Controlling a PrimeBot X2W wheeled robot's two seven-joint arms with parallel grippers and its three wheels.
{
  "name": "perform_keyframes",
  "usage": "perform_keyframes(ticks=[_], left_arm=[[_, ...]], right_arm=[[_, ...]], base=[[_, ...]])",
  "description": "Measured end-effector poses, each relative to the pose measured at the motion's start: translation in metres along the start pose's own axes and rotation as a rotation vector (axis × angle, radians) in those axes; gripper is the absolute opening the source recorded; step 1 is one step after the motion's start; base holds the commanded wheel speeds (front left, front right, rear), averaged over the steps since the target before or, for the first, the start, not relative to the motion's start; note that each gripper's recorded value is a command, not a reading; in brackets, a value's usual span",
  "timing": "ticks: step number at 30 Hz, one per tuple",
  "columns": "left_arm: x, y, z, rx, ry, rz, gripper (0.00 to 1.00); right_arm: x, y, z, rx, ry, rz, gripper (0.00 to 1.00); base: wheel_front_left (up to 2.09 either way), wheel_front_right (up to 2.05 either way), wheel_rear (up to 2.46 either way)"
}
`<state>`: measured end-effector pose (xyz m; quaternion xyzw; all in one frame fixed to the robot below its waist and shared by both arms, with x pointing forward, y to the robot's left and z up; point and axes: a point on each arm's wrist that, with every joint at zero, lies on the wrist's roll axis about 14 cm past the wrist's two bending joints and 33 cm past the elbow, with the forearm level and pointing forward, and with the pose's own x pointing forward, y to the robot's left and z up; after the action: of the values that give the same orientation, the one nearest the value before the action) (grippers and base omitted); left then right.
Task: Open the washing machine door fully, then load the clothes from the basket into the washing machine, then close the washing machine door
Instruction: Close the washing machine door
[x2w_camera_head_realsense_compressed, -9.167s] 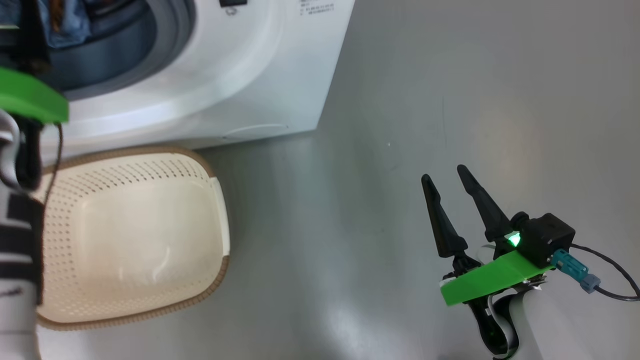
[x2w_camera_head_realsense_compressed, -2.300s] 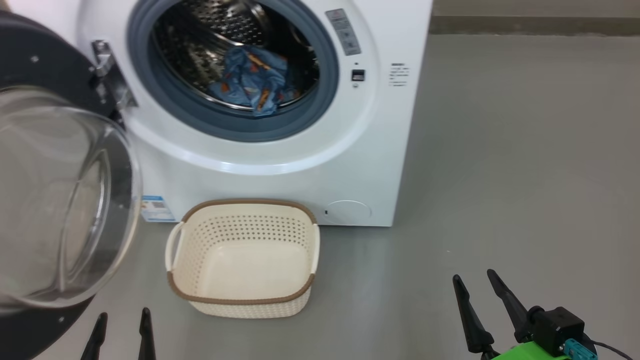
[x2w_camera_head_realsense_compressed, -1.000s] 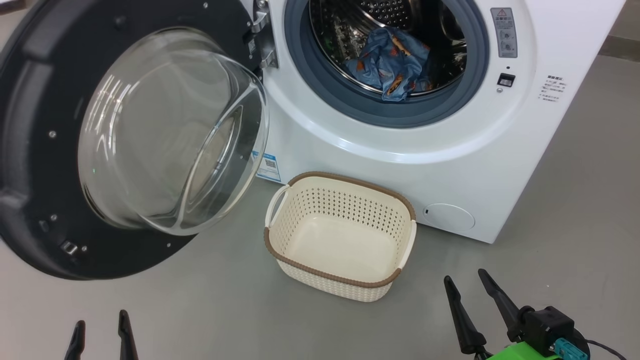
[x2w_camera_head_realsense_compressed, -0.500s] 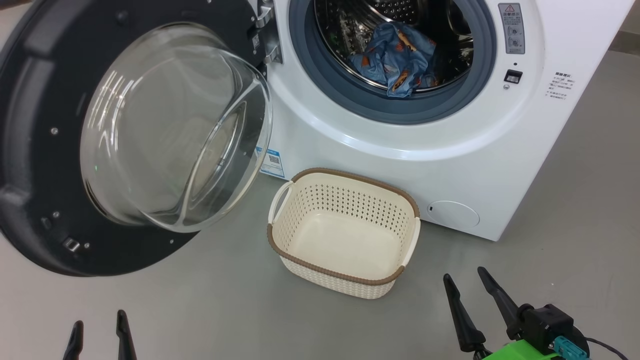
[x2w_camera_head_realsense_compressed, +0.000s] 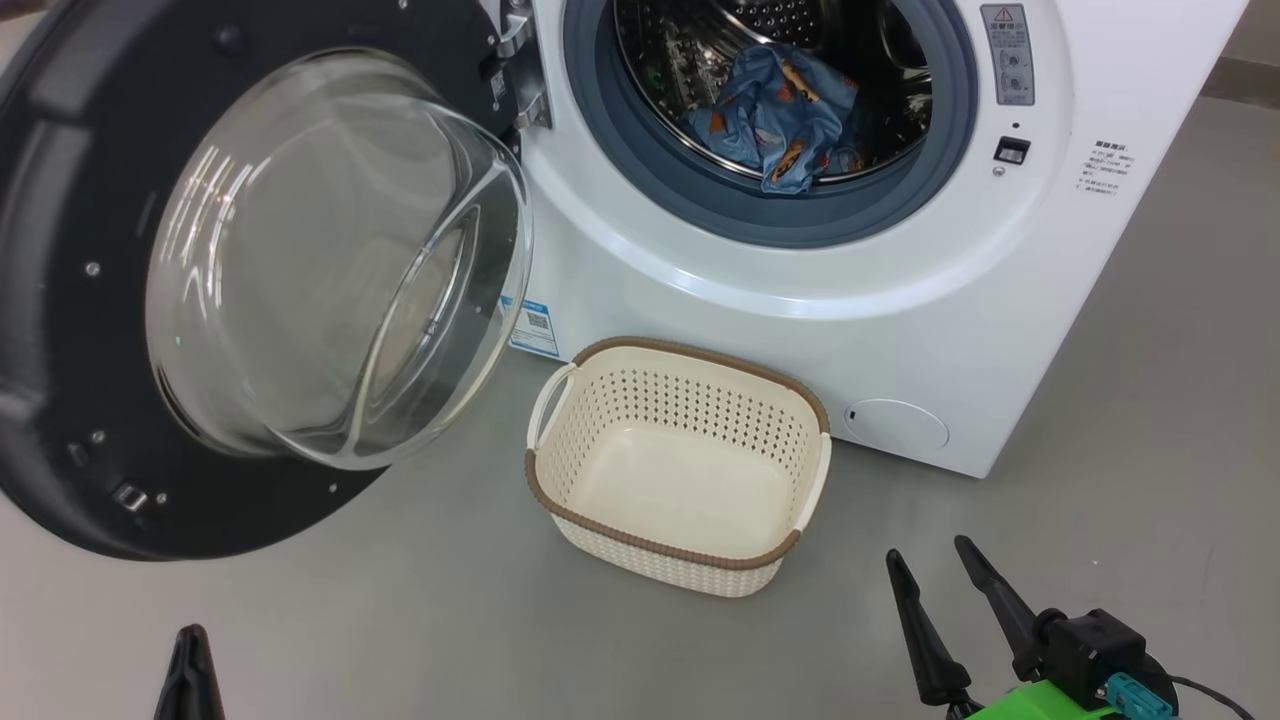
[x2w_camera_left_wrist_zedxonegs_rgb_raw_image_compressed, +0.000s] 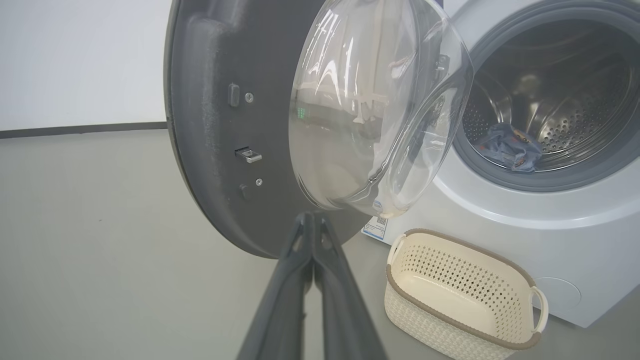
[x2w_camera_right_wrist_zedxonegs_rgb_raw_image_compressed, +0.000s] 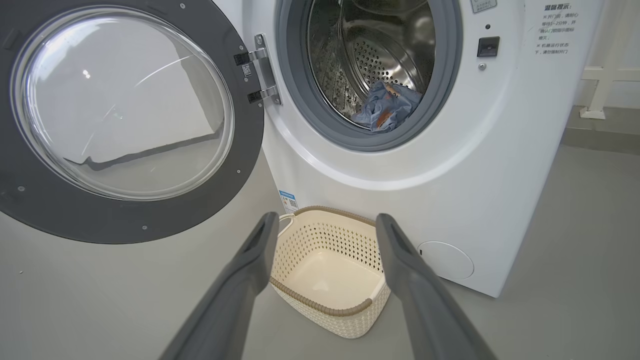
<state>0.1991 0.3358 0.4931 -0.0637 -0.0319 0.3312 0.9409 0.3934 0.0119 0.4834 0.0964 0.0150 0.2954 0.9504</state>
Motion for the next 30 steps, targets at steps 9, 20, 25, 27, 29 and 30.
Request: perform_keyframes(ticks=[9,20,25,27,29,30], left_arm=[[0.011,0.021,0.021,-0.073,-0.070,0.052,0.00],[0.031,0.070,0.083,-0.115,-0.279,0.129,0.00],[0.042,0.100,0.111,-0.147,-0.368,0.175,0.00],[0.047,0.110,0.117,-0.190,-0.390,0.191,0.00],[0.053,0.118,0.121,-0.234,-0.404,0.206,0.00],[0.057,0.122,0.123,-0.253,-0.409,0.211,0.00]], right_arm=[[-0.001,-0.003,0.000,0.002,0.000,-0.009,1.00],[-0.002,-0.002,0.005,-0.007,-0.013,-0.009,1.00],[-0.004,-0.004,0.009,-0.010,-0.023,-0.015,1.00],[-0.005,-0.005,0.009,-0.011,-0.025,-0.019,1.00],[-0.006,-0.006,0.010,-0.011,-0.025,-0.025,1.00],[-0.006,-0.007,0.010,-0.011,-0.026,-0.027,1.00]], base=[[0.00,0.00,0.00],[0.00,0.00,0.00],[0.00,0.00,0.00],[0.00,0.00,0.00],[0.00,0.00,0.00],[0.00,0.00,0.00]])
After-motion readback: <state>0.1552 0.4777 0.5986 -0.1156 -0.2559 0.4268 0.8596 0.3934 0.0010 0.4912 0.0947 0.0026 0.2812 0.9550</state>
